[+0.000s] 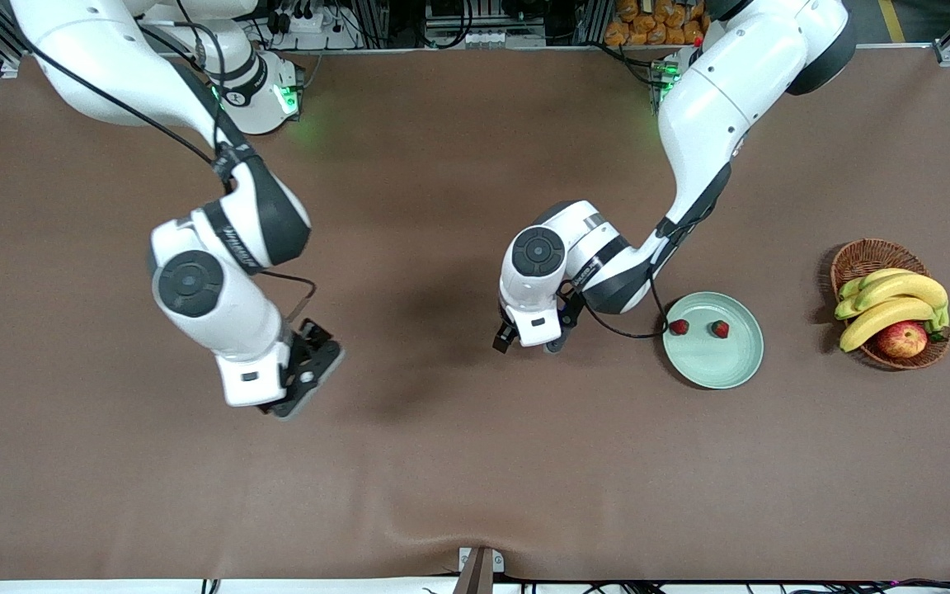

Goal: Collect all strawberries into plate
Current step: 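Grasp the third strawberry with the left gripper while the right gripper retracts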

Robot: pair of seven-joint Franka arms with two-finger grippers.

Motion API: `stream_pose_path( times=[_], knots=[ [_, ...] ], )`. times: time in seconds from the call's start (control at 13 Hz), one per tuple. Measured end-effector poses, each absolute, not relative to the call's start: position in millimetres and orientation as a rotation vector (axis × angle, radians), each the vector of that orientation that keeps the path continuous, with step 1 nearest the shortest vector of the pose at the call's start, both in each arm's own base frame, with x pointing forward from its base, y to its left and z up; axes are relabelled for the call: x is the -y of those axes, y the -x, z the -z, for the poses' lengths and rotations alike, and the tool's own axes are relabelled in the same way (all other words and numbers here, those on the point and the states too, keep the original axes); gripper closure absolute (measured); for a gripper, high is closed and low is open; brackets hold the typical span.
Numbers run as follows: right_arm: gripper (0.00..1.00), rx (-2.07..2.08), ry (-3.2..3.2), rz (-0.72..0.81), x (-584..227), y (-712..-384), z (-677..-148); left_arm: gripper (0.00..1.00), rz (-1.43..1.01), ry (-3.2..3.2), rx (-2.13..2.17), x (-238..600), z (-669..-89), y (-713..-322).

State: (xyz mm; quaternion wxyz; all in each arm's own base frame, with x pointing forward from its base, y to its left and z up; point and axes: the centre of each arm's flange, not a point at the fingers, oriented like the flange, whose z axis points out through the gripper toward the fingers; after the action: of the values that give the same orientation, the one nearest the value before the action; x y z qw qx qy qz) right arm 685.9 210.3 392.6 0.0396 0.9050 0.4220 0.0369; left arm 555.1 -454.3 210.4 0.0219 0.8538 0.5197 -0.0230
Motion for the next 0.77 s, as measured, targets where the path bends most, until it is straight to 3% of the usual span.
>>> stream_pose_path(
  times=[0.23, 0.54, 0.69, 0.77],
  knots=[
    [0.00, -1.044, -2.792, -0.001, -148, -677, -449, 0.00, 0.068, -2.613, -1.694, 456, -193, -551],
    [0.00, -0.648, -2.907, -0.014, -52, -656, -530, 0.00, 0.067, -2.585, -1.748, 463, -190, -545],
    [0.00, -0.468, -2.976, -0.008, -9, -640, -561, 0.05, 0.069, -2.588, -1.748, 464, -188, -543],
    [0.00, -0.370, -3.012, -0.002, 5, -629, -575, 0.14, 0.071, -2.589, -1.749, 464, -186, -543]
  ],
)
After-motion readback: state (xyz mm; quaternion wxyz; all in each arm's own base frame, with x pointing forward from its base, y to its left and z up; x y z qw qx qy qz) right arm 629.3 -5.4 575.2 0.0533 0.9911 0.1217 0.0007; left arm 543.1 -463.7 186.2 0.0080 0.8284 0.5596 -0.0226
